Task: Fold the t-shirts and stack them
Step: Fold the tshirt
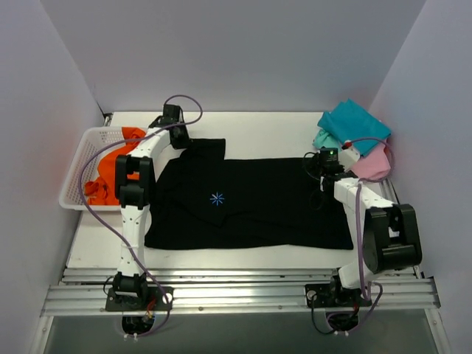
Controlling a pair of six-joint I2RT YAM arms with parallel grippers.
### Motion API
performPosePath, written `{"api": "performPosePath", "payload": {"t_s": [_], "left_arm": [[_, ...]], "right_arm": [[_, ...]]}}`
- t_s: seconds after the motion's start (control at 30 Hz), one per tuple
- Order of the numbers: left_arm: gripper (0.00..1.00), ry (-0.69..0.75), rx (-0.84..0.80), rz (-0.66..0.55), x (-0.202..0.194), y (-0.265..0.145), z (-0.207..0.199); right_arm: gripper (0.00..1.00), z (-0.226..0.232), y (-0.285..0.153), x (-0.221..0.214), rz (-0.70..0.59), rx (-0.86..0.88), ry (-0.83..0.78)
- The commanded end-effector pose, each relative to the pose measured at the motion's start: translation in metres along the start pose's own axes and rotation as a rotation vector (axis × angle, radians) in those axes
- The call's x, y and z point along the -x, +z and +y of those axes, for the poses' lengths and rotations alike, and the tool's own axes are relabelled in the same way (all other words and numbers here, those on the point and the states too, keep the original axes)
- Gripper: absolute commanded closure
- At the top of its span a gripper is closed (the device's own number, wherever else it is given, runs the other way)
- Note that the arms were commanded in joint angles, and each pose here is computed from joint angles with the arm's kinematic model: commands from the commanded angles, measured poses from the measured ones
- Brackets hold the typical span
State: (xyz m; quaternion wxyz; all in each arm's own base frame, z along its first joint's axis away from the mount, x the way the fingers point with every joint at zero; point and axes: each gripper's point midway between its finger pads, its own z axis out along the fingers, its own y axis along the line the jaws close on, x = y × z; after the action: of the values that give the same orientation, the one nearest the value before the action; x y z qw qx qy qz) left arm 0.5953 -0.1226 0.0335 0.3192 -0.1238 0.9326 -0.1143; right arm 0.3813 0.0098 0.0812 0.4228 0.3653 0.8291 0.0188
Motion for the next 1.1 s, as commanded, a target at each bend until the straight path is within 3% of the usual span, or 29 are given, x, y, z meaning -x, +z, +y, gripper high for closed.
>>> {"api": "performPosePath", "payload": {"t_s": [0.0, 0.37, 0.8, 1.07], "left_arm": [[0.98, 0.002, -0.059, -0.052, 0.019, -0.022, -0.015], [0.98, -0.006, -0.087, -0.068, 0.017, -0.03, -0.018], [0.98, -0.004, -0.085, -0.067, 0.015, -0.026, -0.017], [0.98, -0.001, -0.087, -0.063, 0.013, -0.023, -0.018]], "right_arm": [[0.09, 0.016, 0.024, 0.014, -0.05, -0.027, 0.052], [0.11, 0.031, 0.091, 0.015, -0.035, -0.096, 0.008], [0.14, 0.022, 0.122, 0.021, -0.026, -0.134, 0.016], [0.36, 0.006, 0.131, 0.021, -0.013, -0.142, 0.048]]}}
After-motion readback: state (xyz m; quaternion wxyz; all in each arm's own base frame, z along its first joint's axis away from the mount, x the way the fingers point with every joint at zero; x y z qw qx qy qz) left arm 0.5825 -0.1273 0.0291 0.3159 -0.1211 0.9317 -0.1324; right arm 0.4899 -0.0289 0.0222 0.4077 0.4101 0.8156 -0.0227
